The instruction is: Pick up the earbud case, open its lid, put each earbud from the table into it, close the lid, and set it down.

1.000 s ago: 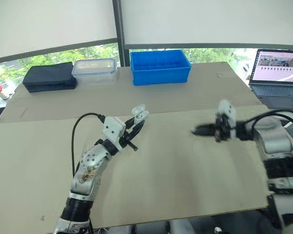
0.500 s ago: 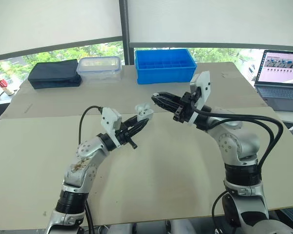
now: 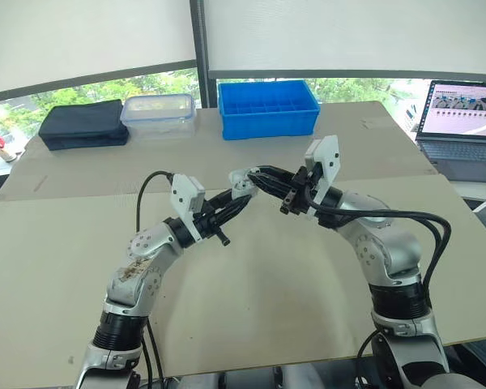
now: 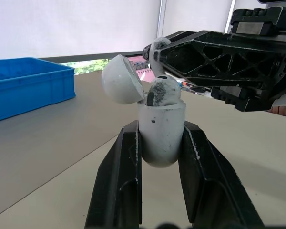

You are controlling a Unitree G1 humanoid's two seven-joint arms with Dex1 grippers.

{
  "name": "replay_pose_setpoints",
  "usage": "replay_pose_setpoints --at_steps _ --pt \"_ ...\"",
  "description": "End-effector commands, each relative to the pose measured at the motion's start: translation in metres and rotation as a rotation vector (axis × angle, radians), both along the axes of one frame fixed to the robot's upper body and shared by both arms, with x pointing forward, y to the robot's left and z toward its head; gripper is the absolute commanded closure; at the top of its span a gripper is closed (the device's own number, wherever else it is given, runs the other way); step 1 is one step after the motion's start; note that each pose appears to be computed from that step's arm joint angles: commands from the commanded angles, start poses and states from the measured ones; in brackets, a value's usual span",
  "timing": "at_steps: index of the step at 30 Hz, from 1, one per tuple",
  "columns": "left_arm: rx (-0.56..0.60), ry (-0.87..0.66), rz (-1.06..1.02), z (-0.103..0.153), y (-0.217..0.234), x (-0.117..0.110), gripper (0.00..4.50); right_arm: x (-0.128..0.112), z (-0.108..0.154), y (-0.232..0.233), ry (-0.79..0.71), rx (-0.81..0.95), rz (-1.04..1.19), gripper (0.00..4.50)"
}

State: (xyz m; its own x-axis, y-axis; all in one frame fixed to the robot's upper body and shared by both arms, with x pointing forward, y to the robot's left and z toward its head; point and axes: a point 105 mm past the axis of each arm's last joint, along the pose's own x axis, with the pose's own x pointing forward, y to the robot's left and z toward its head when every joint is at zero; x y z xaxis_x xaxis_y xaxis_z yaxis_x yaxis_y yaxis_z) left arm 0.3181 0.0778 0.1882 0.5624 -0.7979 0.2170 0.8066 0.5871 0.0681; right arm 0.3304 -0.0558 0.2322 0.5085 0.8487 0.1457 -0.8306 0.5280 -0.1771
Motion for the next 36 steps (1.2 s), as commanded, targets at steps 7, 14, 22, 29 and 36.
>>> replay_pose_setpoints --at_steps 7,14,22,29,36 --pt "-0.02 -0.07 -0.035 0.017 -0.006 -0.011 3.95 -0.002 0.007 -0.002 -0.081 -0.03 -0.01 4.19" --pt "-0.024 -0.079 -0.034 0.019 -0.006 -0.011 3.95 -0.008 0.004 -0.001 -0.077 -0.046 0.021 4.19" --pt "-0.023 -0.081 -0.034 0.019 -0.007 -0.01 3.95 -0.008 0.002 -0.005 -0.062 -0.05 0.017 2.5" --pt "-0.021 -0.074 -0.03 0.016 -0.007 -0.01 3.95 -0.014 0.002 -0.02 -0.025 -0.064 0.062 2.5" --pt "0.023 -0.056 -0.065 0.01 -0.004 -0.009 3.95 -0.016 0.002 -0.052 0.084 -0.095 0.112 2.5"
